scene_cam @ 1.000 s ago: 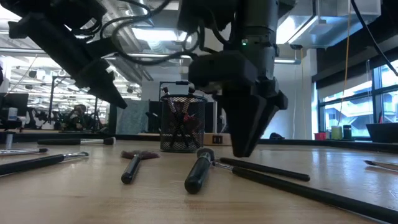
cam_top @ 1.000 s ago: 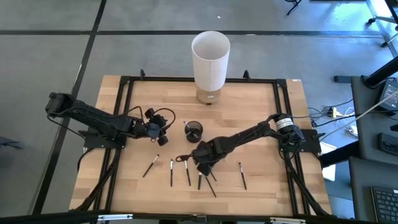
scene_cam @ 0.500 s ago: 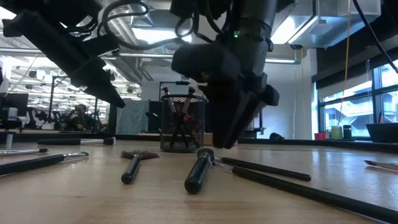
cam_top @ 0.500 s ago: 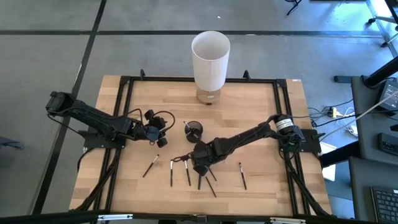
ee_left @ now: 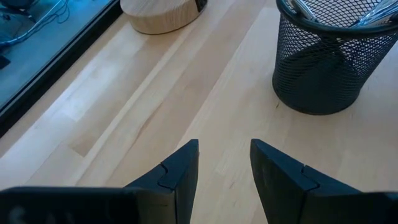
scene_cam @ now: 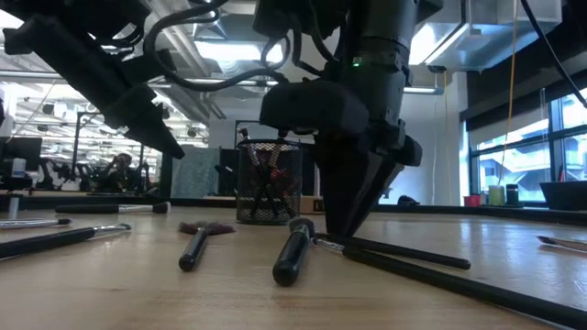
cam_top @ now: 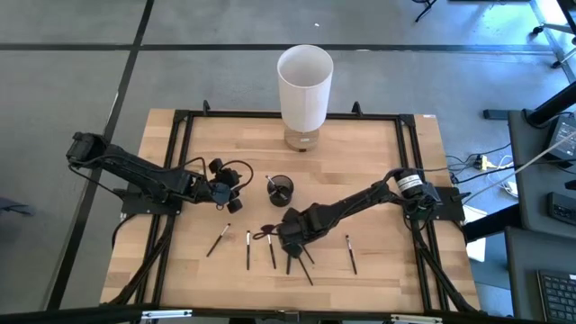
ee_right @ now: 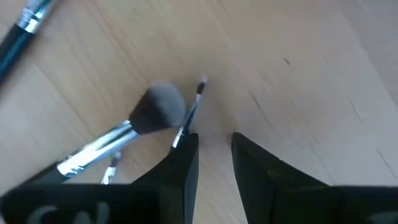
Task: Put items in baskets/containers
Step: Put the black eyeshadow brush into the black pen holder
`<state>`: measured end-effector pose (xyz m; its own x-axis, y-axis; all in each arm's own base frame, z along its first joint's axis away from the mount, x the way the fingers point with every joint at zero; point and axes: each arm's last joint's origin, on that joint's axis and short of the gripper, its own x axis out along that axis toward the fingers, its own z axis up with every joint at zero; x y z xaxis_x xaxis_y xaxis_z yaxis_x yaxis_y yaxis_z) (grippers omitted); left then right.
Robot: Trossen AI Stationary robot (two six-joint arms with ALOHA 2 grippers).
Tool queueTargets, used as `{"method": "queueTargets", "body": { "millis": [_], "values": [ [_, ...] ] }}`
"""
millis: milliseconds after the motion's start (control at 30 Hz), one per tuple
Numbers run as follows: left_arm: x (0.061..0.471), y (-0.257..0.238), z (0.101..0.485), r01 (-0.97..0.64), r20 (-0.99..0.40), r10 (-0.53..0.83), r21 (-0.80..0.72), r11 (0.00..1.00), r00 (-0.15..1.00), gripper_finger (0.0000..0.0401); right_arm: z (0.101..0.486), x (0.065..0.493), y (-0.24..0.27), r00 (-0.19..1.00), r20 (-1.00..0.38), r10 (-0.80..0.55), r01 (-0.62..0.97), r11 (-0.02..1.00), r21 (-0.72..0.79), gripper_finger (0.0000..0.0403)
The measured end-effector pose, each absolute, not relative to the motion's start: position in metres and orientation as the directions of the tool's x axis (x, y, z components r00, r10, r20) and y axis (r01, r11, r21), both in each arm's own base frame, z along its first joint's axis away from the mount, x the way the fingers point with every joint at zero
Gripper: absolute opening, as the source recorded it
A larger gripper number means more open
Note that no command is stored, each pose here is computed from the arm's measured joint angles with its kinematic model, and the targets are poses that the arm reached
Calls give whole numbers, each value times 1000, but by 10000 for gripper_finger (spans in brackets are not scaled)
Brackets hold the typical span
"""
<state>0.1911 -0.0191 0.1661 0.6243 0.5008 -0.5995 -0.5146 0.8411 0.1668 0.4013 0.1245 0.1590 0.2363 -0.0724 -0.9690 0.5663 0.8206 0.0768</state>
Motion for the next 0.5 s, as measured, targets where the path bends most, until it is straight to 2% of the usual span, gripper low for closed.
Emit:
{"method": "queueTargets", "body": {
  "millis": [500],
  "values": [
    [191,-19,166,-514,-601,501,168,841,623,141,174,401,126,266,-962,-57,563,819,108,97]
  ]
}}
